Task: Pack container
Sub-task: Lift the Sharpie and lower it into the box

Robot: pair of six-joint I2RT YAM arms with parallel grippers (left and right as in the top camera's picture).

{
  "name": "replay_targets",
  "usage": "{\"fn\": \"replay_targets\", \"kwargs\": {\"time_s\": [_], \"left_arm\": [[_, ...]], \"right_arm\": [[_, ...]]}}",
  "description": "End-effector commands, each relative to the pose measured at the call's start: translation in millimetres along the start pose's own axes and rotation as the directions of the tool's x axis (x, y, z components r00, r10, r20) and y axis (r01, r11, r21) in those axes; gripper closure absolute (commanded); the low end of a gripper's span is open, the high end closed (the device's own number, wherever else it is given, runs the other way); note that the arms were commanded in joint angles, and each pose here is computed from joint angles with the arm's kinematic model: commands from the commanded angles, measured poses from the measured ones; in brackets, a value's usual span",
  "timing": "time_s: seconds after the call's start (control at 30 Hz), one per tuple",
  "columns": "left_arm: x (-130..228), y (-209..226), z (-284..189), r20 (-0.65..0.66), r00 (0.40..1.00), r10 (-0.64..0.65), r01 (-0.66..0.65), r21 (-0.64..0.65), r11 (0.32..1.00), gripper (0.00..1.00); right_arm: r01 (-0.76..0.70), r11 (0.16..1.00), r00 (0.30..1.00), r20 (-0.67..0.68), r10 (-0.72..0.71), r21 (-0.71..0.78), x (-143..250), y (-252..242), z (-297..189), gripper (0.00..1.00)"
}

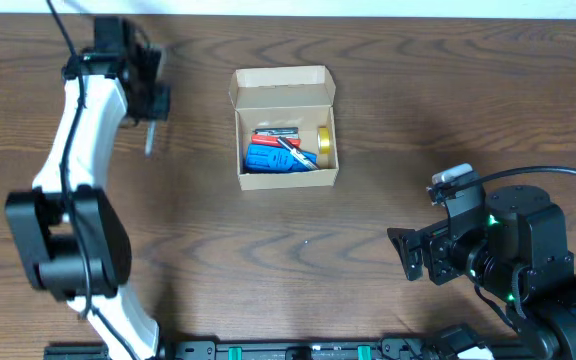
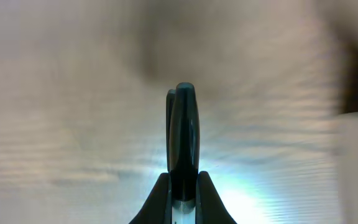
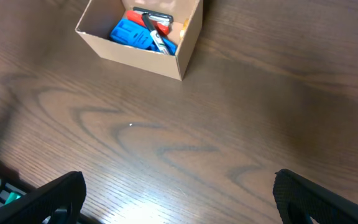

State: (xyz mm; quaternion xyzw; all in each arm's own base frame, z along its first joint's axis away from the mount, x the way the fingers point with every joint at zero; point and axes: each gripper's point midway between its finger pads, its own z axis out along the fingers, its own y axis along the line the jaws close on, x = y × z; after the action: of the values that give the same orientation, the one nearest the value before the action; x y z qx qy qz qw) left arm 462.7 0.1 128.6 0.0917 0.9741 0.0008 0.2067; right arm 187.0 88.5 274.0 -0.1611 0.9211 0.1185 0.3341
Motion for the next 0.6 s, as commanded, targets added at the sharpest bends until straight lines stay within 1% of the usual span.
{"fn": "replay_targets", "kwargs": {"time_s": [0.0,0.07,0.1,0.17,0.2,0.27,0.33,0.4,0.43,0.5,0.57], "left_arm": [[-28,-36,-33,0.112,0.973,0.203,-0.205,0.005,0.979,0.94],[-37,-62,-44,0.159,0.929,0.334,-0.338,0.001,0.941,0.94],[-40,-77,-46,0.178,0.898,0.402,-0.409,0.002,0.913,0.94],[-42,-111,-50,0.221,0.803,0.553,-0.571,0.023,0.82,0.94],[-41,-126,-51,0.24,0.749,0.617,-0.642,0.034,0.766,0.94],[-37,-158,-53,0.289,0.621,0.728,-0.77,0.051,0.636,0.94],[-32,-185,-54,0.33,0.48,0.813,-0.868,0.047,0.494,0.94],[-27,-202,-52,0.345,0.383,0.857,-0.918,0.036,0.396,0.94],[-25,-209,-52,0.349,0.349,0.87,-0.932,0.031,0.362,0.94],[-20,-221,-49,0.356,0.304,0.884,-0.949,0.036,0.312,0.94],[-14,-231,-44,0.355,0.275,0.893,-0.96,0.05,0.275,0.94]], "right_arm": [[-0.012,1.0,1.0,-0.004,0.012,-0.002,1,0,1,0.01],[-0.012,1.0,1.0,-0.004,0.012,-0.002,1,0,1,0.01],[-0.012,1.0,1.0,-0.004,0.012,-0.002,1,0,1,0.01],[-0.012,1.0,1.0,-0.004,0.012,-0.002,1,0,1,0.01],[-0.012,1.0,1.0,-0.004,0.012,-0.002,1,0,1,0.01],[-0.012,1.0,1.0,-0.004,0.012,-0.002,1,0,1,0.01],[-0.012,1.0,1.0,-0.004,0.012,-0.002,1,0,1,0.01],[-0.012,1.0,1.0,-0.004,0.012,-0.002,1,0,1,0.01],[-0.012,1.0,1.0,-0.004,0.012,-0.002,1,0,1,0.01],[-0.012,1.0,1.0,-0.004,0.012,-0.002,1,0,1,0.01],[-0.012,1.0,1.0,-0.004,0.012,-0.002,1,0,1,0.01]]}}
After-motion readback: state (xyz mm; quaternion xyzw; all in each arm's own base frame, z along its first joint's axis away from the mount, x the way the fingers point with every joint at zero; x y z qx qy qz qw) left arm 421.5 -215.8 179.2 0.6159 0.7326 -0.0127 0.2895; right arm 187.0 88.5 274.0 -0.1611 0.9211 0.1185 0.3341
